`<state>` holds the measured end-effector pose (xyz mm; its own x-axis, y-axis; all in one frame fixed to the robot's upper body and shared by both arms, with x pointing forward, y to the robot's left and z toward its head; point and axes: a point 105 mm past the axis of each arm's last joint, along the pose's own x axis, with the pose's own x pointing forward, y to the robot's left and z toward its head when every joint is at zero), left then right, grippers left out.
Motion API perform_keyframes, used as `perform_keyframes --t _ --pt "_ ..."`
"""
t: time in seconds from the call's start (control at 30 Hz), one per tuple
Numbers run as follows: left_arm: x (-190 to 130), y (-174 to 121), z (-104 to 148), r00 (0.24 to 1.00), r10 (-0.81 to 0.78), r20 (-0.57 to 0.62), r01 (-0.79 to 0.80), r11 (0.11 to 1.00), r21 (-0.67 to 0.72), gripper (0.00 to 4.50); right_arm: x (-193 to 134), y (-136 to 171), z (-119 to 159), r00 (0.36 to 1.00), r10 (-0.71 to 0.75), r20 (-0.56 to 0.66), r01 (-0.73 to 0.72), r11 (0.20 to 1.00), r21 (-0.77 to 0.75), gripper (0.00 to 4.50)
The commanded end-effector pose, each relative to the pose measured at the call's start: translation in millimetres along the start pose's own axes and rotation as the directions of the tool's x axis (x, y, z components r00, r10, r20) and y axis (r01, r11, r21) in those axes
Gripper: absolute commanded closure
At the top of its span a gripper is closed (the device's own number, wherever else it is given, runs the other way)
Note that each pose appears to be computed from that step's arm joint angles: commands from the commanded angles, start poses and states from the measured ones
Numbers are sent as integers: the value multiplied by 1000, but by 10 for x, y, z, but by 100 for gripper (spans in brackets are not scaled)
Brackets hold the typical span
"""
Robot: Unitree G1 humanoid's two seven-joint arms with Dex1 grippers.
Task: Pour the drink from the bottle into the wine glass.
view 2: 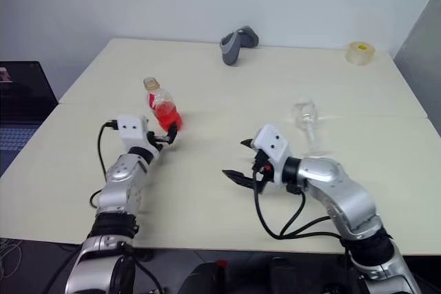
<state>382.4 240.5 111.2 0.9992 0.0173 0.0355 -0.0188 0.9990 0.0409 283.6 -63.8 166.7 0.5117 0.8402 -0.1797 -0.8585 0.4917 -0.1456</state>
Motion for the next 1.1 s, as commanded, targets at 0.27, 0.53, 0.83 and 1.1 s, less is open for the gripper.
perform_keyframes --t 0.27,0.53,0.83,1.1 --pt "-240 -497 269 968 -247 43 246 969 39 3 -457 -656 305 958 -278 74 270 957 109 0" --pt "-429 -1091 320 785 -620 -18 618 779 110 3 -505 -1166 344 917 -388 -94 399 881 256 0" --pt "-514 -1368 429 659 -751 -41 740 637 216 3 -540 -1695 50 802 -514 -305 592 749 295 0" --pt "-508 -1449 447 634 -772 -40 758 611 226 3 -522 -1849 -217 748 -506 -429 624 757 194 0"
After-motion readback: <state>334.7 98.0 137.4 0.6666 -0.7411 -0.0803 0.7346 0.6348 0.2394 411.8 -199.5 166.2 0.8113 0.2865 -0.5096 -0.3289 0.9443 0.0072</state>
